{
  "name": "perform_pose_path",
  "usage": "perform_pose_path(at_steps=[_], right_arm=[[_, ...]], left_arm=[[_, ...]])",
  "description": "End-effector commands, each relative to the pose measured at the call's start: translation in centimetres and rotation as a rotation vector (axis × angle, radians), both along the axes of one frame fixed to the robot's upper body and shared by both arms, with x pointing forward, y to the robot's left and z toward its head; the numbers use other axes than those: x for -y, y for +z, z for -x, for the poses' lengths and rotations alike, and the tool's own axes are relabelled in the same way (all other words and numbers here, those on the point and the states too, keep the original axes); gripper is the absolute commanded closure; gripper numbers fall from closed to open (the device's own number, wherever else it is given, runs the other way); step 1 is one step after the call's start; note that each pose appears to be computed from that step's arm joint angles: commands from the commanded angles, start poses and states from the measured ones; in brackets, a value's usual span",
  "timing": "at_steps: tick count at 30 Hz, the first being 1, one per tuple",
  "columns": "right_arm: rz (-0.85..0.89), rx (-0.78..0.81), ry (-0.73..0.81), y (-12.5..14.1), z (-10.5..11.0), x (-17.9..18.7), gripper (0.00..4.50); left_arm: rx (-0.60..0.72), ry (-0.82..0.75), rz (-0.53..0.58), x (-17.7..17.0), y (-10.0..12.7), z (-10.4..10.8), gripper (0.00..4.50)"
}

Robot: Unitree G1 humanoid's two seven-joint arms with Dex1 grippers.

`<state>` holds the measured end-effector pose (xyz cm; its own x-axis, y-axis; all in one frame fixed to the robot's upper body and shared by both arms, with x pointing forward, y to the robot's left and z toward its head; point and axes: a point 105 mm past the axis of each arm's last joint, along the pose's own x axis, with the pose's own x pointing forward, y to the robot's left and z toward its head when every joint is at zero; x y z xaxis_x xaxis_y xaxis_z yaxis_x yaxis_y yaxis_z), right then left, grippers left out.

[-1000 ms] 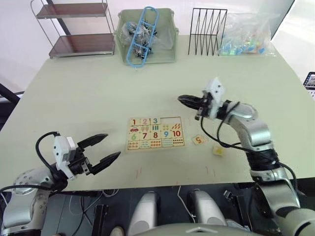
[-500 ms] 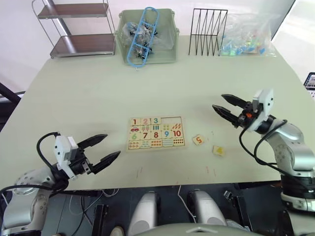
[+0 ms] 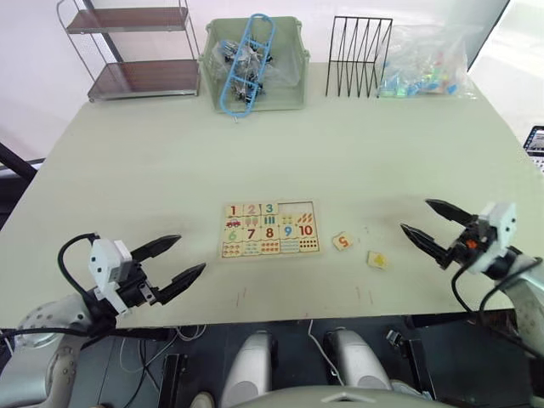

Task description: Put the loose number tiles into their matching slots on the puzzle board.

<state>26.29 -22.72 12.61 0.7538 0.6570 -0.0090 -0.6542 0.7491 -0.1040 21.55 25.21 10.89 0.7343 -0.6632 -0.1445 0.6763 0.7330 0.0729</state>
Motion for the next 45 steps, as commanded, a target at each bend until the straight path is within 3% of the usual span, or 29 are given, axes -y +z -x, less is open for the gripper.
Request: perform_pose_path(at_steps=[1, 17, 35, 45], right_arm=[[0.013, 0.016, -0.006, 0.1, 1.5, 1.1, 0.01], [0.067, -0.054, -0.042, -3.3, 6.8, 2.9, 0.01], [0.098, -0.02, 0.004, -3.2, 6.3, 4.0, 0.01], [0.094, 0.005, 0.09, -2.2, 5.8, 2.5, 0.01]], left_arm=[[0.027, 0.012, -0.011, -0.2, 0.8, 0.4, 0.0], [-0.045, 0.078, -0.027, -2.2, -0.9, 3.3, 0.0], [-0.041, 0.063, -0.028, -3.4, -2.2, 4.2, 0.0], [-0.006, -0.043, -0.035, -3.6, -1.2, 3.1, 0.0]])
